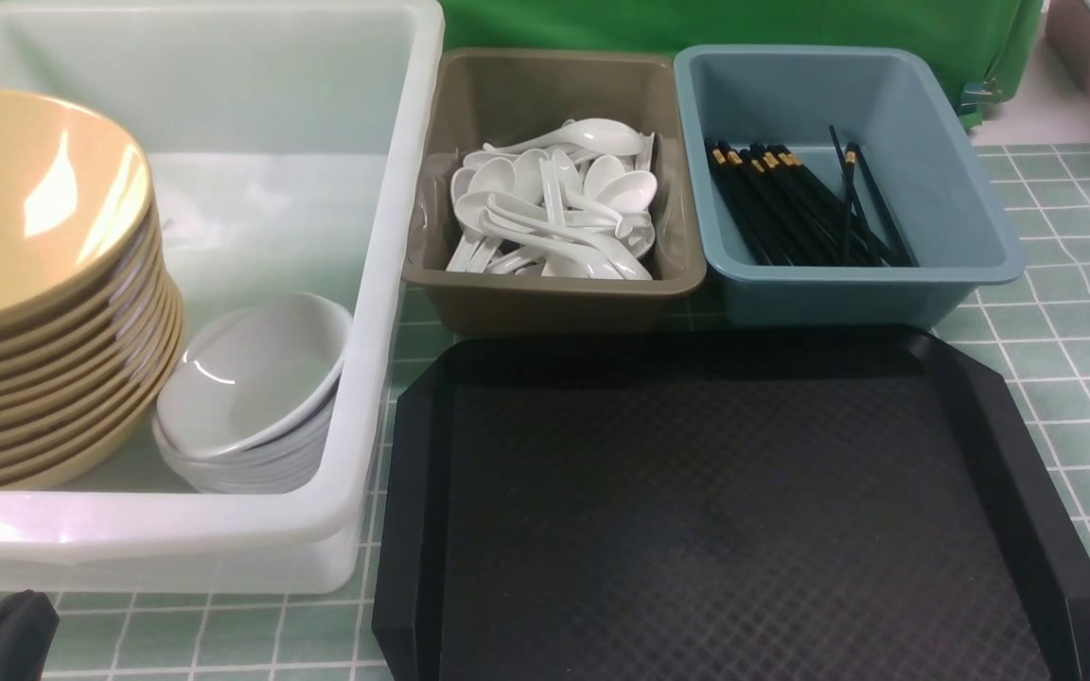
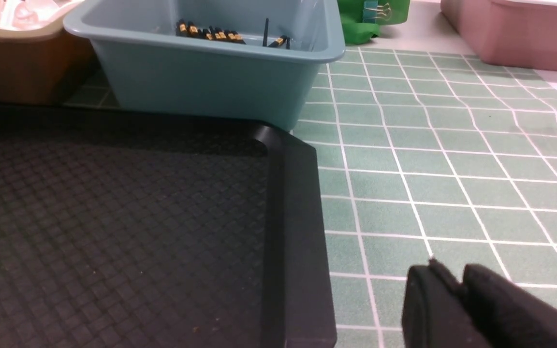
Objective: On blue table put chopsticks spoon bowls plates into blue grey white boxes.
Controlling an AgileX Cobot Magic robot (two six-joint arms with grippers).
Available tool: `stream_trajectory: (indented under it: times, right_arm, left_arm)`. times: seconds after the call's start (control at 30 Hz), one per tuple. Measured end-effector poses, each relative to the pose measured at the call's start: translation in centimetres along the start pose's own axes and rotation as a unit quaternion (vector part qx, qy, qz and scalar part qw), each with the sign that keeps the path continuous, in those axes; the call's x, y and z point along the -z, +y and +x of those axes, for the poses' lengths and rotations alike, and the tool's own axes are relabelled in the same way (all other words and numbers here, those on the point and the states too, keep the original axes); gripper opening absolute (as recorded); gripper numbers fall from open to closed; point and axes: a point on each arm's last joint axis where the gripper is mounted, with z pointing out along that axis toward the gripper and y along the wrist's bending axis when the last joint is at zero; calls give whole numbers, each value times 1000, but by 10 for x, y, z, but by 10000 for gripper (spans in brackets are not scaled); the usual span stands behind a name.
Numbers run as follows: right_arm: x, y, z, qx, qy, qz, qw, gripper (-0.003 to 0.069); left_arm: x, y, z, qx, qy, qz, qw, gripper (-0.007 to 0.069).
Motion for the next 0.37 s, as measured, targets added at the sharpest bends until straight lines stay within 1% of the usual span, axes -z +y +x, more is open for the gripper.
stream_trajectory:
  times: [0.37]
  right_arm:
    - [0, 0, 0, 0, 0, 0, 1000, 141]
  left_arm:
    - [0, 0, 0, 0, 0, 0, 1000, 2]
